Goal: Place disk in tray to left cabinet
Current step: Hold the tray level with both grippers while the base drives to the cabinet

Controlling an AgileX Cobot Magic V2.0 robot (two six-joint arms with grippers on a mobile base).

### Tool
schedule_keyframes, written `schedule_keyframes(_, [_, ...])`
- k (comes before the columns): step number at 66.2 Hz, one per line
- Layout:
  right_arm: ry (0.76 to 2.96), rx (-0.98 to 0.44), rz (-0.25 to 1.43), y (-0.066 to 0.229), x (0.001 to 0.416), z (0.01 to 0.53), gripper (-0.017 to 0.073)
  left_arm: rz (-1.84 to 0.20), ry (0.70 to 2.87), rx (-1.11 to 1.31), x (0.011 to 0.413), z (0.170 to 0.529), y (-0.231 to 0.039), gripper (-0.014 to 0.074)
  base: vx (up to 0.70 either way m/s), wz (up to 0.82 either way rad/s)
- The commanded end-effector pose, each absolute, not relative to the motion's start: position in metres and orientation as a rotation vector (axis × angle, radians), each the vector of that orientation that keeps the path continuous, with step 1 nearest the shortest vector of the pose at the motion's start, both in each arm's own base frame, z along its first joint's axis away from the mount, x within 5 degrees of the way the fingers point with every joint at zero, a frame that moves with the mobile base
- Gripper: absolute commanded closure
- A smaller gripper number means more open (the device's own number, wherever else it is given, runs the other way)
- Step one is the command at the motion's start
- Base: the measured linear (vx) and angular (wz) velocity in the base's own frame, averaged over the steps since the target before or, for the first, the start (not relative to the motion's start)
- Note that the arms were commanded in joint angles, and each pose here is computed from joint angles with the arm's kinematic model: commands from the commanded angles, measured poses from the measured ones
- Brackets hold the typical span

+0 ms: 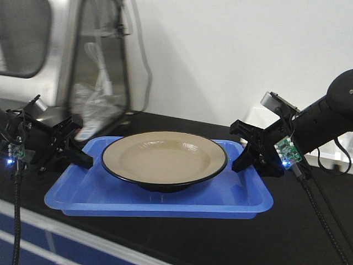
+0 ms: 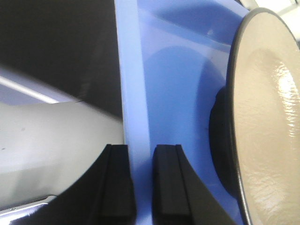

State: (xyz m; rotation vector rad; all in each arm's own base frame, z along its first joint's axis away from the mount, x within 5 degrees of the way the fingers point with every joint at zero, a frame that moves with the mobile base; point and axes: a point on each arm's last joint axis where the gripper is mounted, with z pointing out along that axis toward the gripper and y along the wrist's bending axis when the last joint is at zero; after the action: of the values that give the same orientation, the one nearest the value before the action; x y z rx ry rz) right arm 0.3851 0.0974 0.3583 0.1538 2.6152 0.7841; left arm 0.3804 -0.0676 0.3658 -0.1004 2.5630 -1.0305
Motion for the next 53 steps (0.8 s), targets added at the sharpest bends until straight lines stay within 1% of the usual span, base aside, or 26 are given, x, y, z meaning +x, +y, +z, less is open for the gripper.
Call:
schedule_keyframes(1, [2.445,0.129,1.014,0.1143,0.3681,0.4026,0.0564,-1.290,2.426,-0.032,0.3579,0.4097,-0.0897,0.0594,-0.09,0.66])
schedule_keyframes(28, [2.446,0.128,1.014,0.1144,0.3680,0.4026,0.0564,-1.290,2.426,-0.032,0.3579,0.4097,-0.0897,0.0594,-0.06,0.66])
schedule_keyframes(53, [2.446,0.128,1.014,0.1144,0.3680,0.4026,0.0564,-1.290,2.426,-0.032,0.3579,0.4097,-0.0897,0.0594,0.01,0.68])
